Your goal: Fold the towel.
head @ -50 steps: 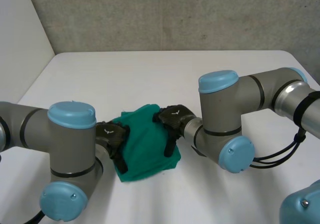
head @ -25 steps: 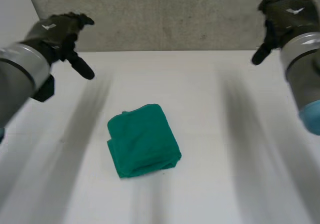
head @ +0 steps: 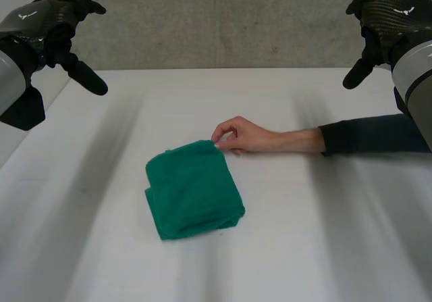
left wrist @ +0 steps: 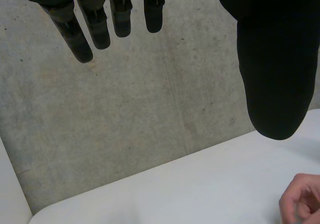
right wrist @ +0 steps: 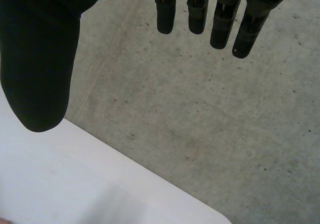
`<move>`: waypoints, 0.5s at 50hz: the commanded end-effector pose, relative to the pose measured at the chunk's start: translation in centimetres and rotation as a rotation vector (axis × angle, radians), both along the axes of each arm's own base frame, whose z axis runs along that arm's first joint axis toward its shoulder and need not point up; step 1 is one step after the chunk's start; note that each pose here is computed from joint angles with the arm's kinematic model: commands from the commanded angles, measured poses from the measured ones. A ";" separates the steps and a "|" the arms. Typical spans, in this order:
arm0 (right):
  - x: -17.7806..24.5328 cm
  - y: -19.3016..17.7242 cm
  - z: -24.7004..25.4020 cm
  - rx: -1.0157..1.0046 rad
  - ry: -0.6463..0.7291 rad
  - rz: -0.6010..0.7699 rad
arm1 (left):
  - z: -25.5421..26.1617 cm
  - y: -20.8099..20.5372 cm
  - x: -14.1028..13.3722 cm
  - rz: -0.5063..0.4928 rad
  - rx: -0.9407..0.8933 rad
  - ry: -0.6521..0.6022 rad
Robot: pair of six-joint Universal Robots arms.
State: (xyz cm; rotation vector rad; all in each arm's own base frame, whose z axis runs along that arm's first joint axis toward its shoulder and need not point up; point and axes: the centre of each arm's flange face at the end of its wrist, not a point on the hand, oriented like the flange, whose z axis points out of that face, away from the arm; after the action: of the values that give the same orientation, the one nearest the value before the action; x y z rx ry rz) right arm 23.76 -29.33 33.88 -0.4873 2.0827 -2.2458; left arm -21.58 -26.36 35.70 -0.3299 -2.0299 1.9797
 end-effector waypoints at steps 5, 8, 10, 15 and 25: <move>0.1 0.2 -0.1 0.001 0.001 0.006 | -0.1 0.3 -0.2 -0.008 0.003 -0.002; 0.1 0.2 0.0 0.000 -0.001 0.006 | -0.2 0.3 -0.2 -0.009 0.003 0.000; 0.1 0.2 -0.1 0.002 0.001 0.006 | -0.2 0.3 -0.2 -0.009 0.004 -0.002; 0.1 0.2 -0.1 0.003 0.002 0.006 | -0.3 0.3 -0.3 -0.011 0.000 0.000; 0.3 0.3 -0.1 0.003 0.001 0.032 | -0.4 0.1 -0.5 -0.015 -0.034 0.008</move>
State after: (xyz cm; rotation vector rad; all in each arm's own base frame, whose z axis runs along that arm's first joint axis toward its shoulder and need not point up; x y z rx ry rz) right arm 23.91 -29.10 33.80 -0.4988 2.0768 -2.2365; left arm -21.91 -26.19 35.32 -0.3406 -2.0060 1.9890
